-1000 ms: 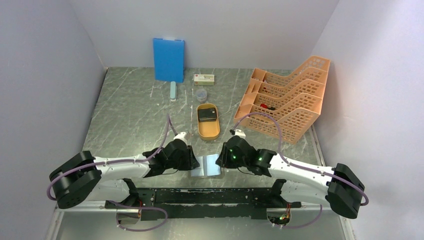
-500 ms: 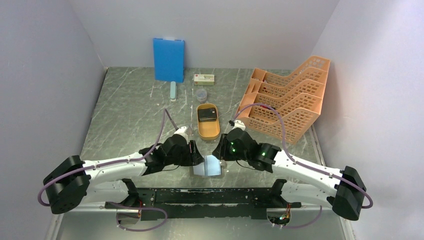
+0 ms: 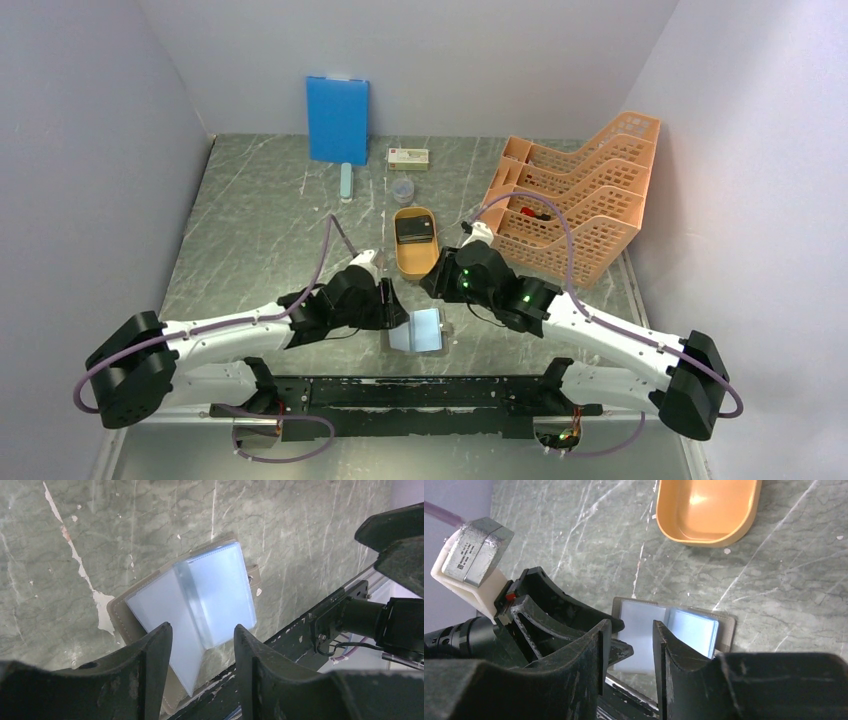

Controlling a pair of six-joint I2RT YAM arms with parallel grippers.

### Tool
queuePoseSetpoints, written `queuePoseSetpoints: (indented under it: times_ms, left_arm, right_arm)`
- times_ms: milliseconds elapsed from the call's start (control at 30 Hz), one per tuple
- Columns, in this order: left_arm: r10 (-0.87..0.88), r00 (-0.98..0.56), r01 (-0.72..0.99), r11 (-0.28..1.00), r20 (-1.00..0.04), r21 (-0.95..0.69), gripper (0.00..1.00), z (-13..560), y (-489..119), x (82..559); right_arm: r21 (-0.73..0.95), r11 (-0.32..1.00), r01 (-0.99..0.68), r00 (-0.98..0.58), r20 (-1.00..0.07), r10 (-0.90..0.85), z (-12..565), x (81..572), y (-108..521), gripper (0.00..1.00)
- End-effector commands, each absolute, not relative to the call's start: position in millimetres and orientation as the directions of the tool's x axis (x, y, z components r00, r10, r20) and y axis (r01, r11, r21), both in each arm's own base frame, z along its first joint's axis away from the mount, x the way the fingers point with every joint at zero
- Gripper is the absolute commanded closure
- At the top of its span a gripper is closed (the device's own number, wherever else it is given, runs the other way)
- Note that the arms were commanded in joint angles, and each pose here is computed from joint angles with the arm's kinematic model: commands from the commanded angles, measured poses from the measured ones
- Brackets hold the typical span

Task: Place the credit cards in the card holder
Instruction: Turn over the card slot in the card holder, then pick up the credit card from the storage box.

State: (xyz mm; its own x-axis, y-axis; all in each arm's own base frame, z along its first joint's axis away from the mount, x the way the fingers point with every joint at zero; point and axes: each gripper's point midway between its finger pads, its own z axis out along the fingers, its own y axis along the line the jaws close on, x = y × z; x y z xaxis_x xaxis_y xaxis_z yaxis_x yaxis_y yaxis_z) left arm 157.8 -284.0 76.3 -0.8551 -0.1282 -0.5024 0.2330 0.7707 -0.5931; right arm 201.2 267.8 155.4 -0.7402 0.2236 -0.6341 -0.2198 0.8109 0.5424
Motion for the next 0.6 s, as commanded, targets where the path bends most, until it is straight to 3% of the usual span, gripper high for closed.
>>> queuePoseSetpoints:
  times_ms: [0,233,567]
  left_arm:
    - [-0.109,-0.840,0.280,0.752,-0.531,-0.597,0.48,88.4,-295.5,163.4]
    - [-0.084,-0.883,0.222,0.791,-0.461,-0.570,0.59,35.4,-278.3,146.9]
    - [-0.119,-0.867,0.221,0.778,-0.483,-0.588,0.59,44.7,-272.0,147.1]
  right_arm:
    - [0.556,0.801,-0.223,-0.719,-0.649,0.251,158.3,208.2,269.8,0.60]
    - [0.615,0.767,-0.184,-0.765,-0.580,0.281,142.4,209.5,280.1,0.59]
    - [0.763,0.646,0.030,-0.655,-0.473,0.589,155.8,269.5,288.2,0.39]
